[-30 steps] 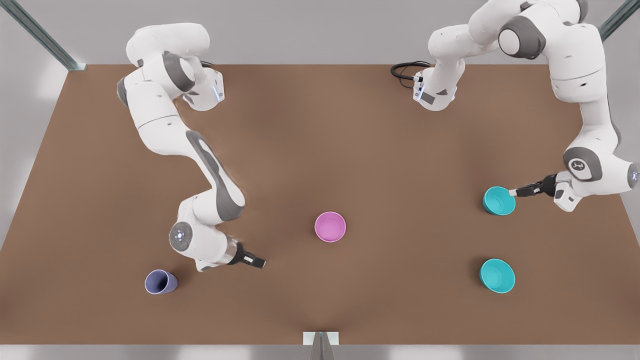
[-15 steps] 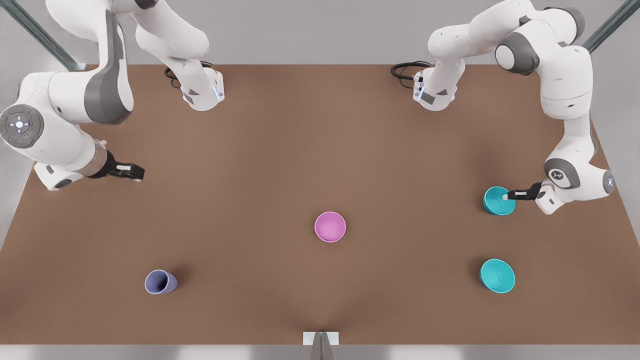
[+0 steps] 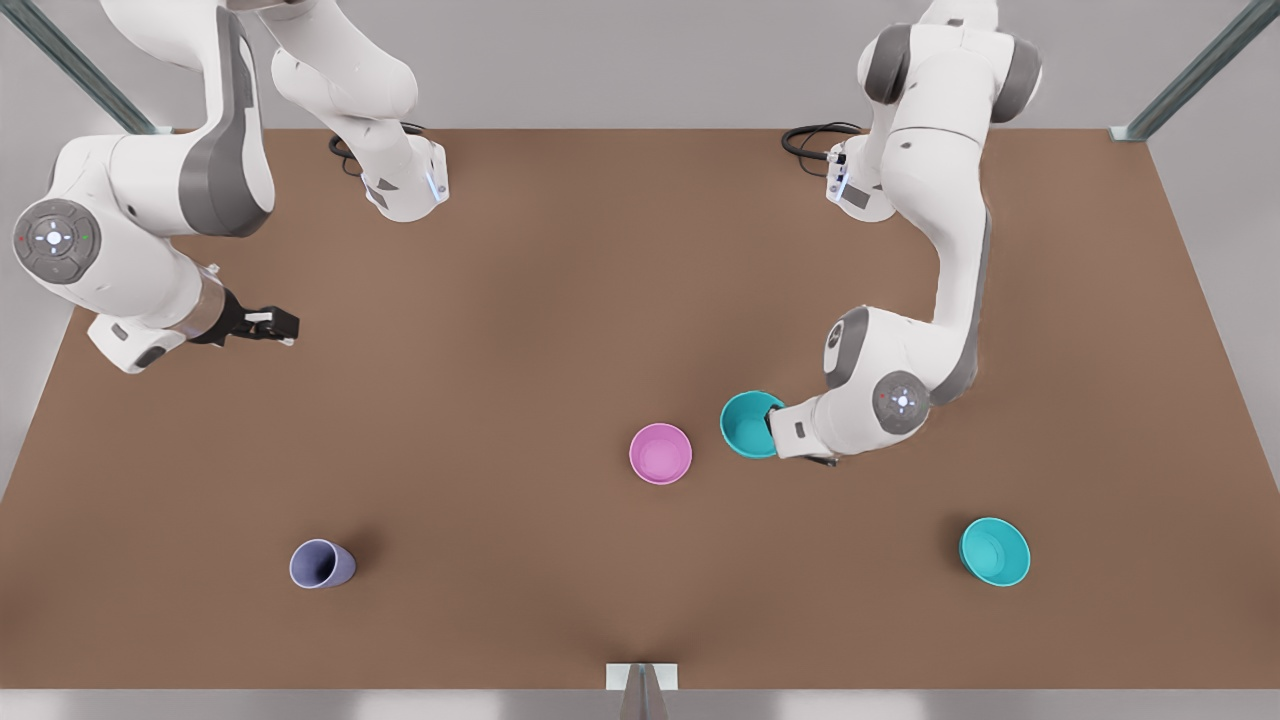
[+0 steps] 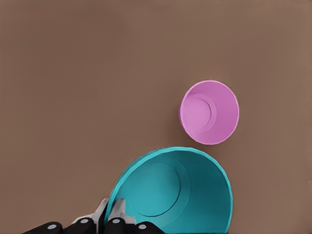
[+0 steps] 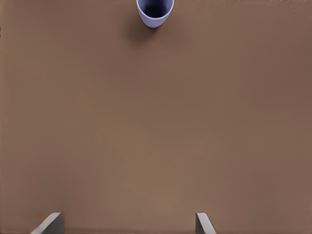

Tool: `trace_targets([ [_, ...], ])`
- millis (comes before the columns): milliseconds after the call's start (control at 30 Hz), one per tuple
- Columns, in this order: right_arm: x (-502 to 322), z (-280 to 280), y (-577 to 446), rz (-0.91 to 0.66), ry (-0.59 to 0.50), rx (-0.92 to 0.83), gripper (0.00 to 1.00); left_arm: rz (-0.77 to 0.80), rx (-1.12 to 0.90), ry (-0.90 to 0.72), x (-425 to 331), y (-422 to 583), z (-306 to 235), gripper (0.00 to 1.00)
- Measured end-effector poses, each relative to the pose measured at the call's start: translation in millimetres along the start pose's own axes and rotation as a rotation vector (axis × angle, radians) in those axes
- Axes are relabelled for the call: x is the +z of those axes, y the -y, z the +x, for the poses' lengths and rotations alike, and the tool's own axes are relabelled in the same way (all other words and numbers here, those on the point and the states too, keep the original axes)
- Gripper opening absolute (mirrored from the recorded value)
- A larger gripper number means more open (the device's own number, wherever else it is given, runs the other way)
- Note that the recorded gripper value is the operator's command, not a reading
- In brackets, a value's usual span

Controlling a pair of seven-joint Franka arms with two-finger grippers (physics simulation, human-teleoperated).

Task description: Stack the blue bowl on the pink bowl

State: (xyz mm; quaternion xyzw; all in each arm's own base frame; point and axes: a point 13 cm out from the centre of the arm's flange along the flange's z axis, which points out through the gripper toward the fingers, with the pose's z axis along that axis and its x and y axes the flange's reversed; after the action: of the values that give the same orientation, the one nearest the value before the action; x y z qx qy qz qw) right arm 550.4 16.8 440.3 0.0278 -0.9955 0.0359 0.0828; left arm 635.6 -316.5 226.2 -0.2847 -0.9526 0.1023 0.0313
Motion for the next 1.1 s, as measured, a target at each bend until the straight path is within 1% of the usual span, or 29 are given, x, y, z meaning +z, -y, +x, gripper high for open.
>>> trace_targets([
  [100, 0.7, -0.6, -0.8, -0.001, 0.000, -0.019, 1.00, -0.017, -0.077, -0.033, 33.2, 69.9, -32.6, 0.21],
  [200, 1.9, -1.2, -0.8, -0.002, -0.002, -0.033, 1.00, -0.029, -0.208, -0.065, 59.8, 98.5, -39.9, 0.21],
  [400, 2.9, -3.7, -3.2, -0.003, -0.003, -0.061, 1.00, -0.030, -0.502, -0.108, 93.0, 96.5, -35.9, 0.21],
  [600, 2.7, -5.3, -3.4, -0.005, -0.001, -0.078, 1.00, -0.019, -0.716, -0.104, 103.2, 96.9, -39.1, 0.21],
  [833, 3.3, -8.3, -5.8, -0.004, -0.002, -0.097, 1.00, -0.014, -0.888, -0.092, 108.2, 95.0, -42.7, 0.21],
  [1100, 4.6, -8.8, -6.6, -0.002, -0.005, -0.110, 1.00, -0.022, -1.017, -0.095, 119.4, 91.8, -42.3, 0.21],
])
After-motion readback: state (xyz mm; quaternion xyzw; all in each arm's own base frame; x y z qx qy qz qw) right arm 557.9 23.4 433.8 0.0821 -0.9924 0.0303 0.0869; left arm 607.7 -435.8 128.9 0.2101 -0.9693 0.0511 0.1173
